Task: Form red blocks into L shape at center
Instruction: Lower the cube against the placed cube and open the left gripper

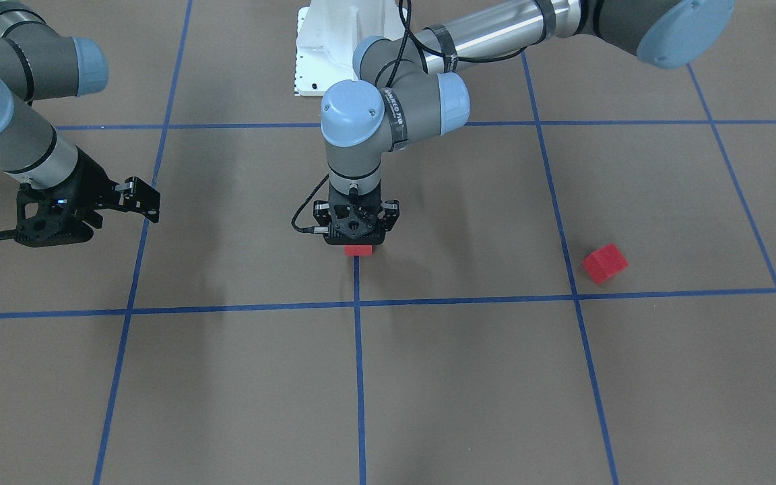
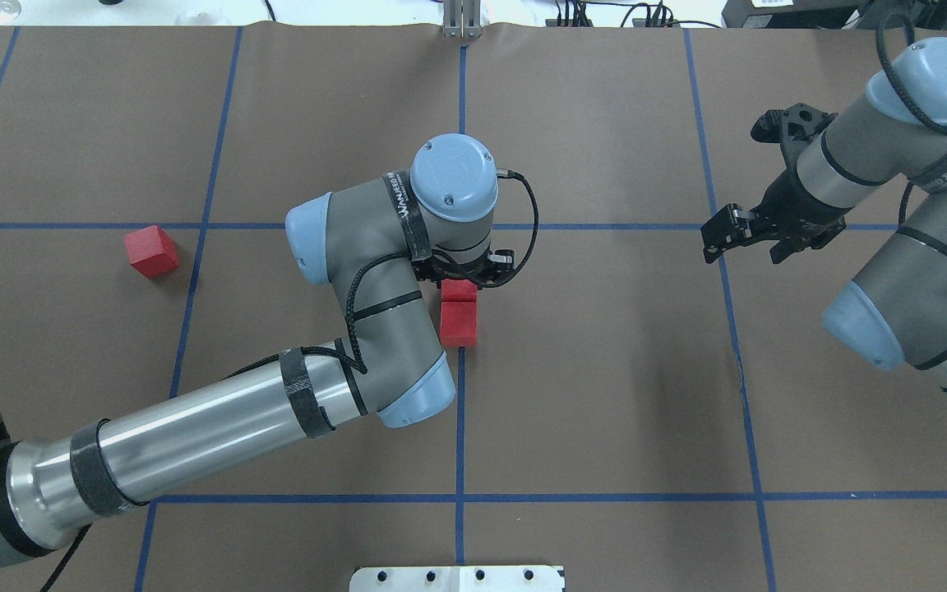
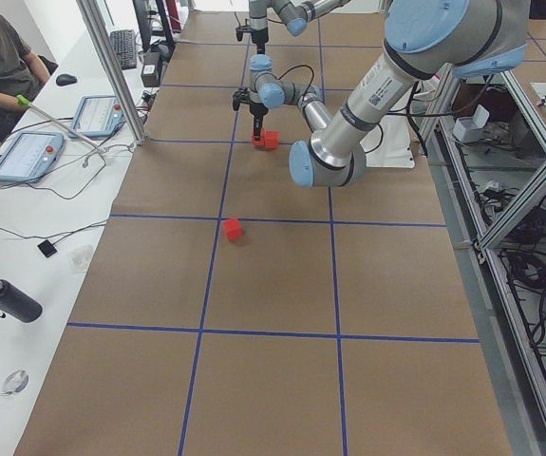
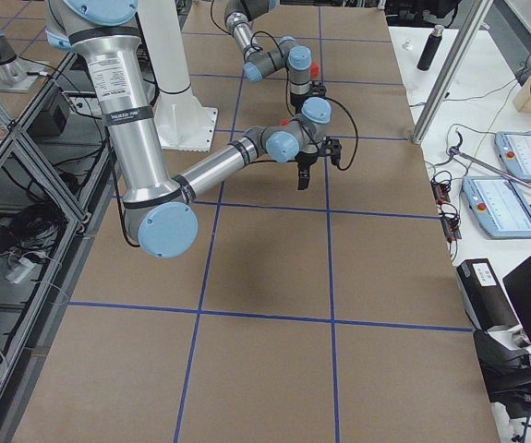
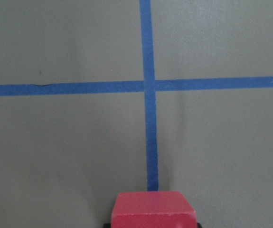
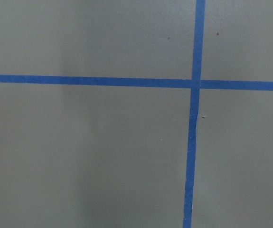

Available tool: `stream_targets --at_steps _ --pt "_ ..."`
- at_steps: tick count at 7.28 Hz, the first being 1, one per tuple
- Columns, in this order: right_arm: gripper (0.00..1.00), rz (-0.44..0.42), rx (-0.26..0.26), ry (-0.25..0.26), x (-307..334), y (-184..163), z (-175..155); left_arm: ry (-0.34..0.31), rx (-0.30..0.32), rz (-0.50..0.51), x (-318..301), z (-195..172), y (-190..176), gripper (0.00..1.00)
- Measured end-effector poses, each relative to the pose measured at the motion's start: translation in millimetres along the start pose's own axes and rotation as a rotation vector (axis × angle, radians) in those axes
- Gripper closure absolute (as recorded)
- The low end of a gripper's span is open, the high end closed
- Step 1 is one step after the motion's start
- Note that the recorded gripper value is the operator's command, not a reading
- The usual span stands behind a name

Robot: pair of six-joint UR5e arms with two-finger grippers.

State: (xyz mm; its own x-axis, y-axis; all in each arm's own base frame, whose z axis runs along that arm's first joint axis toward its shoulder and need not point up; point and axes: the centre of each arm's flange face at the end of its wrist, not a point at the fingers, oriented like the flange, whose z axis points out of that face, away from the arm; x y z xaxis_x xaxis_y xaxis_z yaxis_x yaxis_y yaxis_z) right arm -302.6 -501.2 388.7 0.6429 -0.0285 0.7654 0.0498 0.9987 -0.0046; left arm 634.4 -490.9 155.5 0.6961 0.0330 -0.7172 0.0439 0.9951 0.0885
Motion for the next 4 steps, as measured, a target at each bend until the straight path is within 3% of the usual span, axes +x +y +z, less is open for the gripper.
stream_targets --at_steps 4 --pt "0.00 0.000 -0.001 0.001 0.7 0.0 0.6 0.006 0.001 0.002 -7.8 -0.7 5.8 1.00"
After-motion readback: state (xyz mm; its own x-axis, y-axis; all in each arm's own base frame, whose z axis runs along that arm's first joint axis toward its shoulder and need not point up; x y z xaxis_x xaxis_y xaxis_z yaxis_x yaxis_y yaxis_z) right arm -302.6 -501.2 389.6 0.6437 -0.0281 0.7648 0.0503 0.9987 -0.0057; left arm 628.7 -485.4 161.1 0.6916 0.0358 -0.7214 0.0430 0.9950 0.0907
